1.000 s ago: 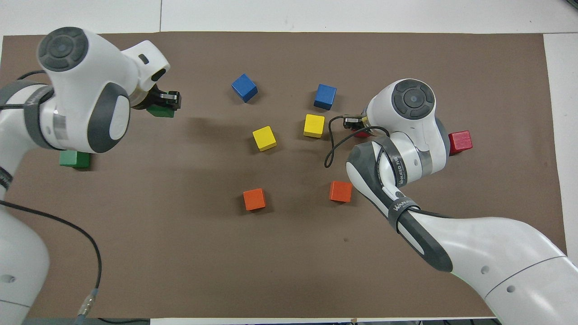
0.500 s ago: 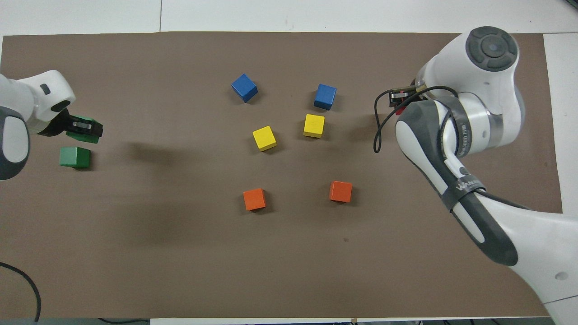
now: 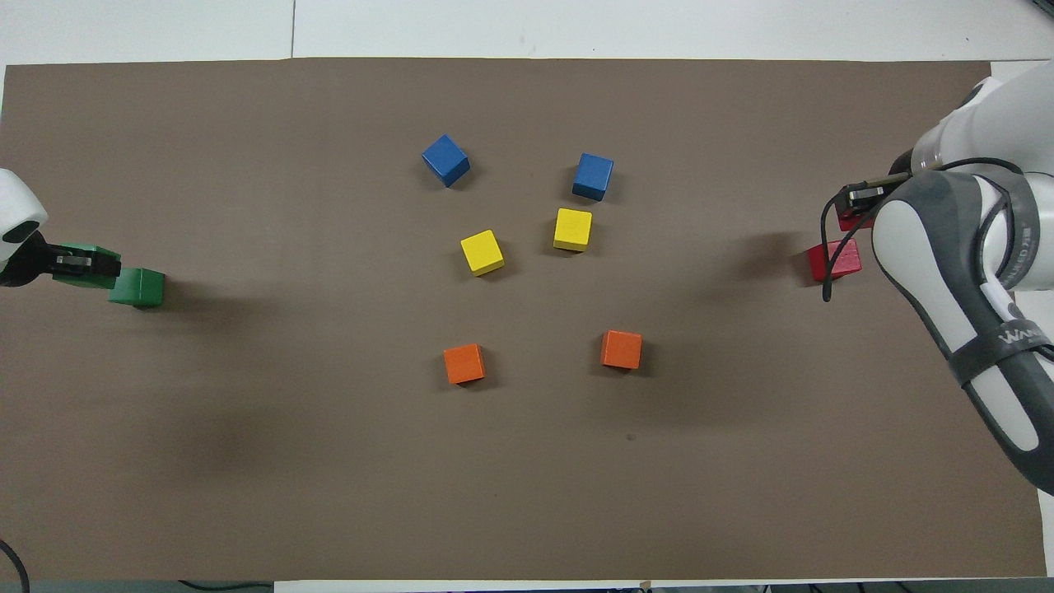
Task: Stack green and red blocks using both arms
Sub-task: 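Set the green block by the other green while the right gripper lowers red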
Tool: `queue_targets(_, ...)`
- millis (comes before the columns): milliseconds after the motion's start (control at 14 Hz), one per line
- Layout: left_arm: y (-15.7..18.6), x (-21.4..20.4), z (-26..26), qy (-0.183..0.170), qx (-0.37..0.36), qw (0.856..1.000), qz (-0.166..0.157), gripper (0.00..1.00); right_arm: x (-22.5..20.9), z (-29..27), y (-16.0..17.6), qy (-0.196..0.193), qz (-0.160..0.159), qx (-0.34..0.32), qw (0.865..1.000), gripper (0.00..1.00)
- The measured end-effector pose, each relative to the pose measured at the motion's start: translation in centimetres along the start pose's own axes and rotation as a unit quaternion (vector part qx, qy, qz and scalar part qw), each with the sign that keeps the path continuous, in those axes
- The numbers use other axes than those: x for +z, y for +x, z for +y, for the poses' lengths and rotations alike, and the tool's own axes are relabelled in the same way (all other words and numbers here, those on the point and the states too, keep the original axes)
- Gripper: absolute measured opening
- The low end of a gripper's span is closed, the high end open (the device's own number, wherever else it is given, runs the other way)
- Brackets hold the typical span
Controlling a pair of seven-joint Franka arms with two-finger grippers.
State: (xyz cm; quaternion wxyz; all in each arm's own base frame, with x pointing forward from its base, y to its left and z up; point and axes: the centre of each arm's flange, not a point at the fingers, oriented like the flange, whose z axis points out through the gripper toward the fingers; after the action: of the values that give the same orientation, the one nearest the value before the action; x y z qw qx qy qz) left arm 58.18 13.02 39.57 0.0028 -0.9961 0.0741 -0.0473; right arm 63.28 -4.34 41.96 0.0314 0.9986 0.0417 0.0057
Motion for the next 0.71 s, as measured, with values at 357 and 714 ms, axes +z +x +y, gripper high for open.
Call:
queue_targets(357, -1.5, 2.8, -0.3, 0.008, -0.011, 1.0, 0.025, 0.55, 2.0, 1.0, -3.2, 0.0, 0.01, 0.001, 1.0, 0.55)
queue_targets(714, -2.2, 4.0, -0.1, -0.001, -0.026, 0.999, 0.037, 0.55, 3.1, 0.5, -4.1, 0.001, 0.022, -0.002, 1.0, 0.55)
